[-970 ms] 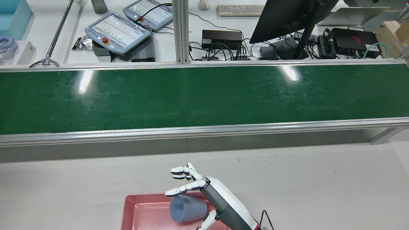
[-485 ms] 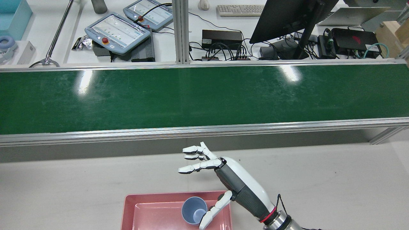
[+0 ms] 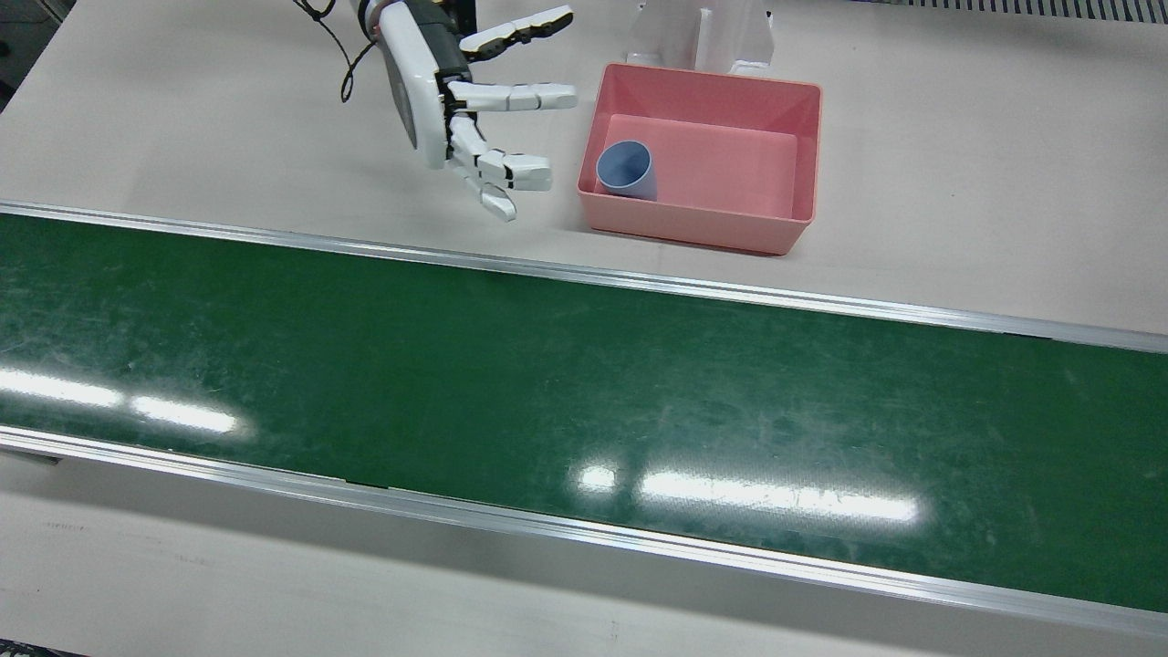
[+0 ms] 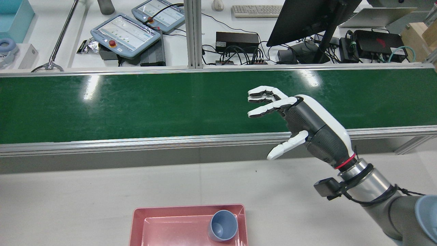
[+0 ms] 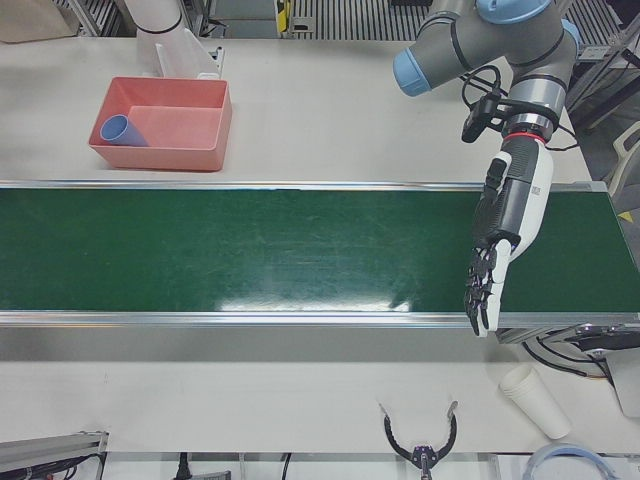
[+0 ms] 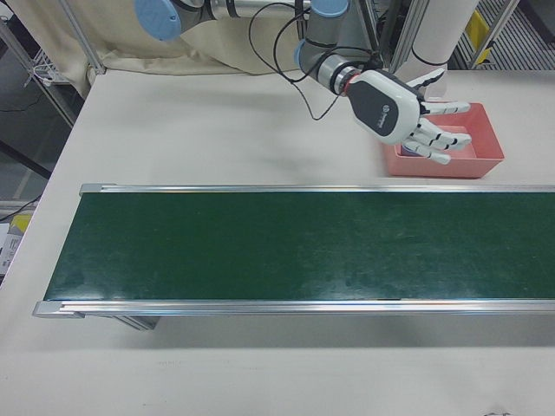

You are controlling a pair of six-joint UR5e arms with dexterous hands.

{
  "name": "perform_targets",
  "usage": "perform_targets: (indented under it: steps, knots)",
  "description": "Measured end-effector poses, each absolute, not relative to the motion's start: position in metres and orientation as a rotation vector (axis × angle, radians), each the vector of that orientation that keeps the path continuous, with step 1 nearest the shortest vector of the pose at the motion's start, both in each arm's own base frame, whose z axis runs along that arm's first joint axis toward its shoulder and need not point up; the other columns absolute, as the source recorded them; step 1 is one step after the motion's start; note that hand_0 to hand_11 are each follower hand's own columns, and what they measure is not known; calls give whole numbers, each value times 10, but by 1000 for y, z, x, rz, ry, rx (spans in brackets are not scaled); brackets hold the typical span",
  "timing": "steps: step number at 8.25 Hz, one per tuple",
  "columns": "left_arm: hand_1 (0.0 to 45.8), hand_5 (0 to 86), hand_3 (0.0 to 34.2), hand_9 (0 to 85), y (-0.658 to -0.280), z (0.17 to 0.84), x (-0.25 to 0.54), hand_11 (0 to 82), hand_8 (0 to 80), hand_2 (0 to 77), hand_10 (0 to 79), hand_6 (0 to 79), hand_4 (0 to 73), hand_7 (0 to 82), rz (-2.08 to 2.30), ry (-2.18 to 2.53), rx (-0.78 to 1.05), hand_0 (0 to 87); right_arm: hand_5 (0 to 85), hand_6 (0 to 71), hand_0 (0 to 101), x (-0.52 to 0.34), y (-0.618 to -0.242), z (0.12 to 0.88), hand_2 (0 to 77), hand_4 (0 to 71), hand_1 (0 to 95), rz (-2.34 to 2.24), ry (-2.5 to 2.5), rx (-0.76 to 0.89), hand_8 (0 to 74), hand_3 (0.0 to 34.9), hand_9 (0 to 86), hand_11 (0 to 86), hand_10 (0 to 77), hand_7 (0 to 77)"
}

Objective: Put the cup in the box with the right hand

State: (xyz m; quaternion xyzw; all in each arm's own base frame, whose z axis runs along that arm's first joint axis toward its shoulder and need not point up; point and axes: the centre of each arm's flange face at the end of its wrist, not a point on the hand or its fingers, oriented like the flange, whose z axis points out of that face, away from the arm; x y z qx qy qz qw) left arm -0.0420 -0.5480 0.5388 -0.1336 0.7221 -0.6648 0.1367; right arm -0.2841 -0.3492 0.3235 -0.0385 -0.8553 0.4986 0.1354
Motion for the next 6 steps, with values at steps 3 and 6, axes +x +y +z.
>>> perform_targets:
  steps: [3,6]
  knots:
    - [5,5,0,0,-548,539,-42,0,0,5,0,5,11,5,-1924,2091,-387,0,71,87,574,-137,-423,426,60,262,76,1671,-2313,-48,164,0,262,87,44,300]
    - [5,5,0,0,-548,539,-42,0,0,5,0,5,11,5,-1924,2091,-386,0,82,87,575,-2,-463,543,71,164,158,1880,-2285,38,185,0,278,147,93,289]
